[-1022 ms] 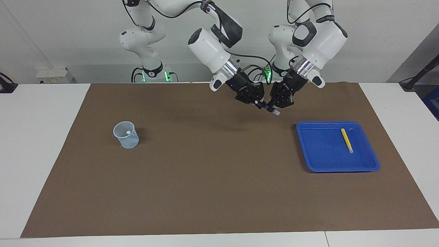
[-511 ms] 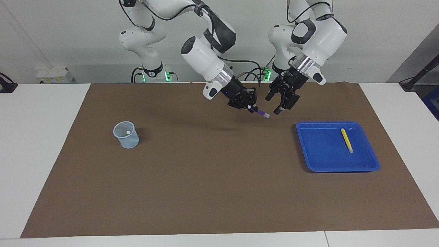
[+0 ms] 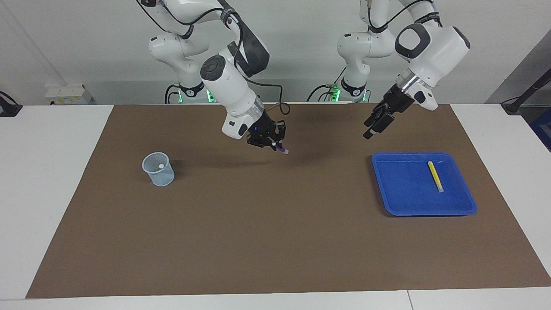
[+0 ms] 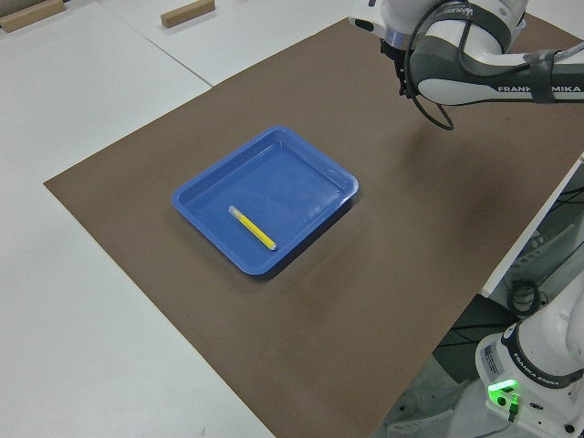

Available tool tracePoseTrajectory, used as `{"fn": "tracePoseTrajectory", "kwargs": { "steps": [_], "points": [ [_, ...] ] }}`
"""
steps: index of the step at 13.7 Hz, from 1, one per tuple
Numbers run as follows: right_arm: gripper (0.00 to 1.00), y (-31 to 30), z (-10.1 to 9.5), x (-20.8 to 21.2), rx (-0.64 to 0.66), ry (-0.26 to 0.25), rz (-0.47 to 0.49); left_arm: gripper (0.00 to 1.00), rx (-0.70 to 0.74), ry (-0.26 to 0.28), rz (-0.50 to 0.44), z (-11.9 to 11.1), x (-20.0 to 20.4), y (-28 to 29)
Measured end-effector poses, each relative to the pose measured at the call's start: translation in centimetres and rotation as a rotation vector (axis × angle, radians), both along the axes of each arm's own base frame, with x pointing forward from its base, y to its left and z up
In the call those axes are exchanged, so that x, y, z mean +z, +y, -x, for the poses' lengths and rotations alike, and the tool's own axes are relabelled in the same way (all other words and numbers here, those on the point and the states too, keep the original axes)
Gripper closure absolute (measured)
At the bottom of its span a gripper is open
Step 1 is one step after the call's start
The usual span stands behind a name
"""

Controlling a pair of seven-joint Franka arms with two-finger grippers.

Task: Transfer and insert pens with both arms
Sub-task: 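Carry the purple pen with the right gripper and insert it into the cup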

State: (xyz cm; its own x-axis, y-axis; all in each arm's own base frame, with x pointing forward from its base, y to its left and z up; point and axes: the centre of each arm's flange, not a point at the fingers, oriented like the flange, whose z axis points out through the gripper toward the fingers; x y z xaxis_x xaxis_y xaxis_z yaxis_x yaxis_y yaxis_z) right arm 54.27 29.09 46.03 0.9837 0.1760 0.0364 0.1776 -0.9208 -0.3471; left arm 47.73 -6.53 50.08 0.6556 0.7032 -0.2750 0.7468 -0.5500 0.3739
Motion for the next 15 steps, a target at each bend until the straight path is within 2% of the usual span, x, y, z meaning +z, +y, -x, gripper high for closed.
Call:
{"fn": "tracePoseTrajectory", "kwargs": {
  "steps": [5,8,11,15],
  "points": [
    [0.82,-11.9,-0.4,2.3,0.349,0.009,0.325,0.0,-0.402,-0.087,-0.251,0.6,-1.0,5.3],
    [0.82,-17.5,-0.2,4.9,0.59,-0.01,0.481,0.0,-0.588,-0.113,-0.348,0.6,-1.9,10.2],
    [0.82,-22.3,-0.9,4.8,0.7,-0.017,0.53,0.0,-0.71,-0.109,-0.412,-0.1,-3.7,13.3],
    [0.82,-28.2,-1.3,0.9,0.729,-0.054,0.52,0.0,-0.803,-0.131,-0.457,-2.1,-7.8,16.2]
  ]
}}
